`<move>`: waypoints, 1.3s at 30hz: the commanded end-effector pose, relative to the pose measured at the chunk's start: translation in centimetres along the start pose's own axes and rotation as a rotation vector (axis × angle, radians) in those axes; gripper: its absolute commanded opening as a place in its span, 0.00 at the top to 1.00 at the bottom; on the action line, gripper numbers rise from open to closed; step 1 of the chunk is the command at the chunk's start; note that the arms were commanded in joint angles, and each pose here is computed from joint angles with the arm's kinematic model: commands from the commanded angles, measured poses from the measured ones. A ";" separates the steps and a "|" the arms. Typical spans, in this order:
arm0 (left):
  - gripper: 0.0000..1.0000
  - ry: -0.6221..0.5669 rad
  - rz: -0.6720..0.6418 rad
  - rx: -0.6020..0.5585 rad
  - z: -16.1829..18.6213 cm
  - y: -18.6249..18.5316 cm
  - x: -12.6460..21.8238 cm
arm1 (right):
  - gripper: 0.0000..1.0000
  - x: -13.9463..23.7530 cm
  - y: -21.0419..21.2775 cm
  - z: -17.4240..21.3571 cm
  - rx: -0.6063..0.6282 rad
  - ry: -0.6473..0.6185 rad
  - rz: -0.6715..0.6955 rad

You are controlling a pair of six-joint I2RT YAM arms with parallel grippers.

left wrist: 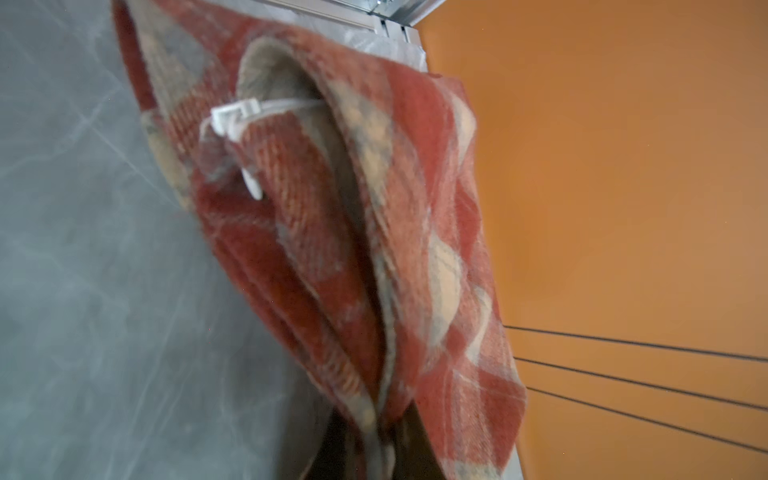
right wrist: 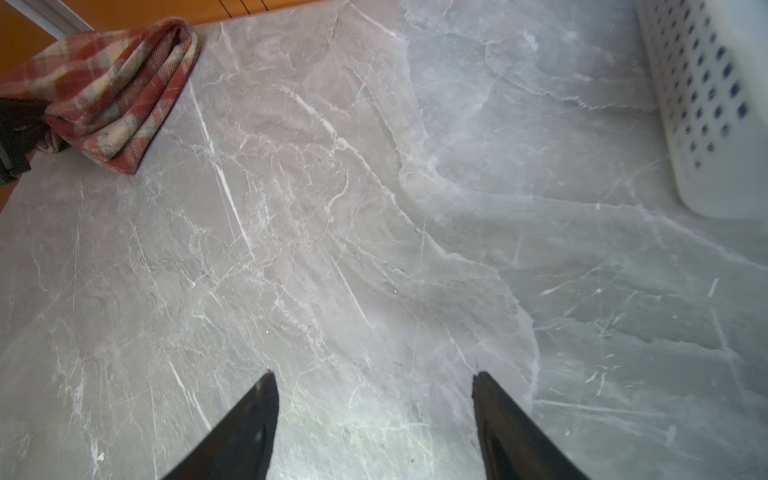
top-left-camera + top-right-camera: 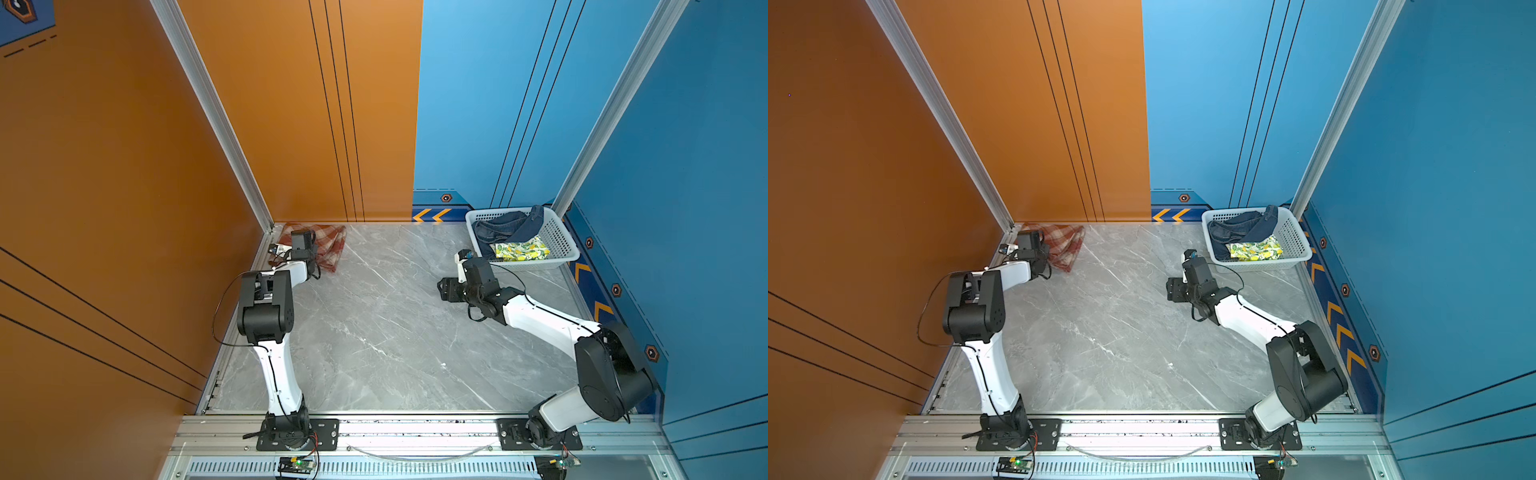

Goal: Fold and stack the skirts
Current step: 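Place the plaid skirt in the far corner with left gripper while right reaches basket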

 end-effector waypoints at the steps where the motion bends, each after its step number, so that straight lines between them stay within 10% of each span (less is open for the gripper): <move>1: 1.00 0.011 -0.013 0.013 -1.1 0.0 -1.2 | 0.26 1.2 -0.7 -3.2 -0.018 -0.080 0.001; 13: 0.01 0.120 0.032 -0.220 -0.3 -1.2 3.9 | 0.22 2.7 -9.7 -13.5 -0.317 -0.291 0.290; 33: 0.02 0.265 0.122 -0.815 6.1 -1.1 19.0 | 0.14 -10.6 -12.2 -20.9 -0.459 -0.197 0.235; 36: 0.02 0.304 0.140 -0.897 6.4 -1.8 21.4 | 0.26 -11.9 -12.3 -21.4 -0.494 -0.220 0.205; 39: 0.02 0.348 0.166 -0.957 6.1 -2.3 23.3 | 0.59 -12.2 -12.0 -22.4 -0.496 -0.253 0.164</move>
Point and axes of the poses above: each gripper's point midway between its finger pads, its own x axis back along the fingers, its own y axis along the line the jaws close on, z = x × y, the point moved 8 cm from there along x, back along the fingers, and after that the axes turned 9 degrees about -x, right-handed, at the moved point
